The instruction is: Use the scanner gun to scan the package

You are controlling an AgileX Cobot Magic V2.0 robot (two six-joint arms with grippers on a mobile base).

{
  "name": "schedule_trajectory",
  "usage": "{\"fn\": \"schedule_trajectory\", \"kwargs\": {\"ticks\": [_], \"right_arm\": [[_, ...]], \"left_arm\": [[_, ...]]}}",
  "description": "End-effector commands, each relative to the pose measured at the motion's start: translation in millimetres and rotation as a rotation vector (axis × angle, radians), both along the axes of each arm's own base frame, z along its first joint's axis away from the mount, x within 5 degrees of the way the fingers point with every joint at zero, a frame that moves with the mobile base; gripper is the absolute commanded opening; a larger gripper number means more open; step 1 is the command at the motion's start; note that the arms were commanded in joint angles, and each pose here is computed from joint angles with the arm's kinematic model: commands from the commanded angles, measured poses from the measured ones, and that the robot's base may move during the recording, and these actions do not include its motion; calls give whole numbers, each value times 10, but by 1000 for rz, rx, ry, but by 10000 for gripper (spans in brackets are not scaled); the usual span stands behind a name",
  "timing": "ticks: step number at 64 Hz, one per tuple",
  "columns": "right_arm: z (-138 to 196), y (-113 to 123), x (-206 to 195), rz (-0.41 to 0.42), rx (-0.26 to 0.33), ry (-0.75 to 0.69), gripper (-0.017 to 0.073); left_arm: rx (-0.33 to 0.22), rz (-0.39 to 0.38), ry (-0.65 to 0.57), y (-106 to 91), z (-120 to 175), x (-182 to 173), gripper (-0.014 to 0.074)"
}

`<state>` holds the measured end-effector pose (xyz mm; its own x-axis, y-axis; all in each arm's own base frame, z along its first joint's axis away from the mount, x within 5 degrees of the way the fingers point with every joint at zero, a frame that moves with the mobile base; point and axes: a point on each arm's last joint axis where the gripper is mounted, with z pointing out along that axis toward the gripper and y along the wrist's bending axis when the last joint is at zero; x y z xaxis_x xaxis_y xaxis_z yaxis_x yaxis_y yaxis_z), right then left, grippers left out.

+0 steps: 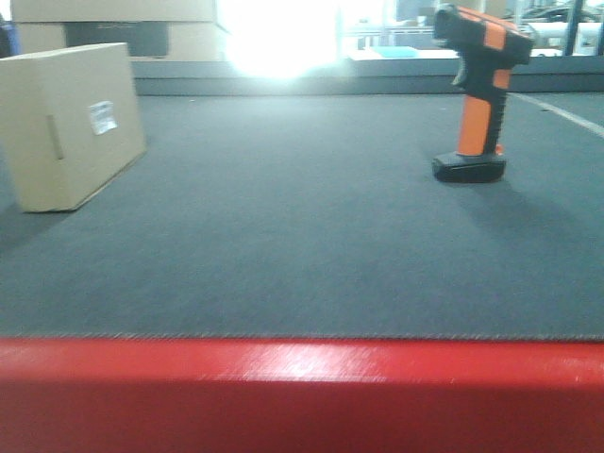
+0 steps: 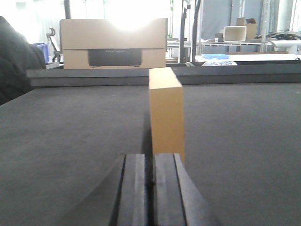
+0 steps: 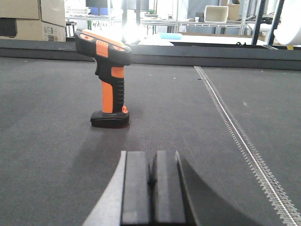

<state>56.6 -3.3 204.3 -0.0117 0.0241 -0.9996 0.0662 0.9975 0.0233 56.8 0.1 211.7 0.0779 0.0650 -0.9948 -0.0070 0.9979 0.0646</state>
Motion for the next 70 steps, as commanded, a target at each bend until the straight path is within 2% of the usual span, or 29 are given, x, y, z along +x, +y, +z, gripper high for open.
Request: {"fn": "schedule_trajectory", "kwargs": {"ticks": [1,70], "right_arm": [[21,13,-2,24,-11,-25,-154],[21,19,-2,36,-11,-25,-154]], "left_arm": [[-5,3,-32,2,35,-9,-111],[-5,3,-32,2,35,-9,-111]]}}
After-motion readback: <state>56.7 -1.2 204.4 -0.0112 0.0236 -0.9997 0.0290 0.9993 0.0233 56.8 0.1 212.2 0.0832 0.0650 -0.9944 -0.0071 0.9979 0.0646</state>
